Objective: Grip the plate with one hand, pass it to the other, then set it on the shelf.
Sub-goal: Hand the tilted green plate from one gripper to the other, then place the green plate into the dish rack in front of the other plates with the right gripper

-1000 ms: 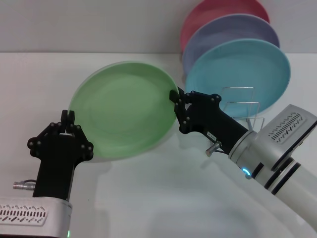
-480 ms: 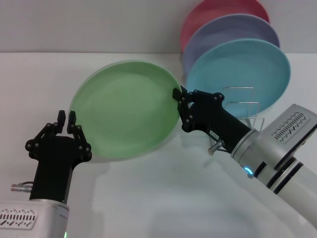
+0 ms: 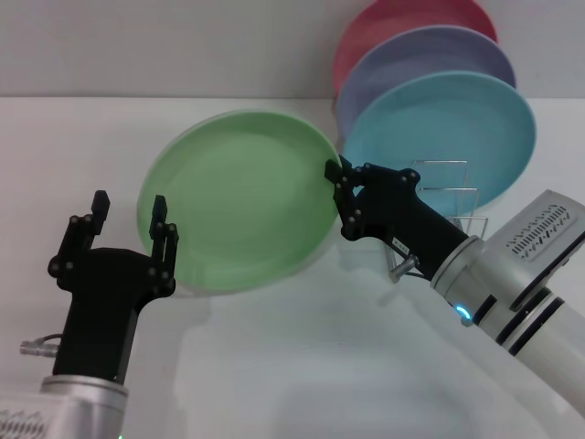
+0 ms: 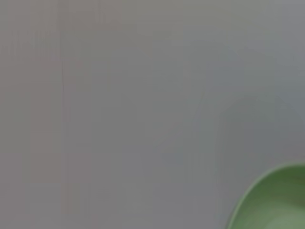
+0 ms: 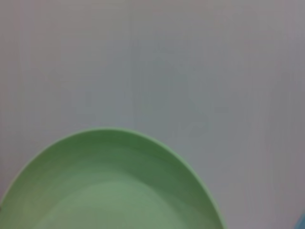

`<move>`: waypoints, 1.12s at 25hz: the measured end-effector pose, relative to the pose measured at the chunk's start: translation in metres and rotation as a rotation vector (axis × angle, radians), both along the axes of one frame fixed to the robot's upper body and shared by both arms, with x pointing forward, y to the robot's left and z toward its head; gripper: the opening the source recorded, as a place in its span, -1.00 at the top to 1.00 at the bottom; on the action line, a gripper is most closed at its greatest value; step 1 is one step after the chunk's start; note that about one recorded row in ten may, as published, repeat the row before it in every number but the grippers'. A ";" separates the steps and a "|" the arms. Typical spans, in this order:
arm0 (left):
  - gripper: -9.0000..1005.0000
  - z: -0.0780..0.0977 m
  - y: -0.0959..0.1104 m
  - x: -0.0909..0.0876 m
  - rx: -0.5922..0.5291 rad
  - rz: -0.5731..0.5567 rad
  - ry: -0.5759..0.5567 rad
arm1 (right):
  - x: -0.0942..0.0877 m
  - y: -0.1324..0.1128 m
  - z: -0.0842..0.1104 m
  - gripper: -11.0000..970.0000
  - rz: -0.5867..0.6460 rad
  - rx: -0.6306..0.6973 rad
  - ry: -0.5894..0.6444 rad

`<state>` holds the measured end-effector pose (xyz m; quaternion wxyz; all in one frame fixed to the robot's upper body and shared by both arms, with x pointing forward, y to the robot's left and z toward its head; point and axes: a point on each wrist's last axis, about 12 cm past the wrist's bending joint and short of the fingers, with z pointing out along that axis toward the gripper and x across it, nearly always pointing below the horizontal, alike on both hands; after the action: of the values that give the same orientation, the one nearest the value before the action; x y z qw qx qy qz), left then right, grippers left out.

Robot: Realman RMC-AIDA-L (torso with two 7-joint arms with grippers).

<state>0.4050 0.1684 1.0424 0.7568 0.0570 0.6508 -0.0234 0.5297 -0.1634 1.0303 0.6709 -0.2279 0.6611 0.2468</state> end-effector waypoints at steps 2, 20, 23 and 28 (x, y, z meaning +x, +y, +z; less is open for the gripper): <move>0.15 0.001 0.002 -0.002 -0.017 -0.011 -0.022 | 0.001 0.000 0.000 0.93 -0.004 0.002 -0.001; -0.11 0.004 0.106 -0.003 -0.447 -0.150 -0.337 | -0.058 -0.058 0.021 0.93 -0.191 0.141 -0.403; -0.11 0.004 0.112 0.002 -0.479 -0.157 -0.327 | -0.066 -0.072 0.022 0.93 -0.251 0.120 -0.463; -0.11 0.003 0.115 0.012 -0.534 -0.185 -0.284 | -0.078 -0.103 0.025 0.94 -0.342 0.063 -0.557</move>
<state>0.4173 0.2836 1.0449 0.8231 -0.0819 0.5014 -0.2540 0.4512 -0.2662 1.0553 0.8644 -0.1517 0.4727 0.0790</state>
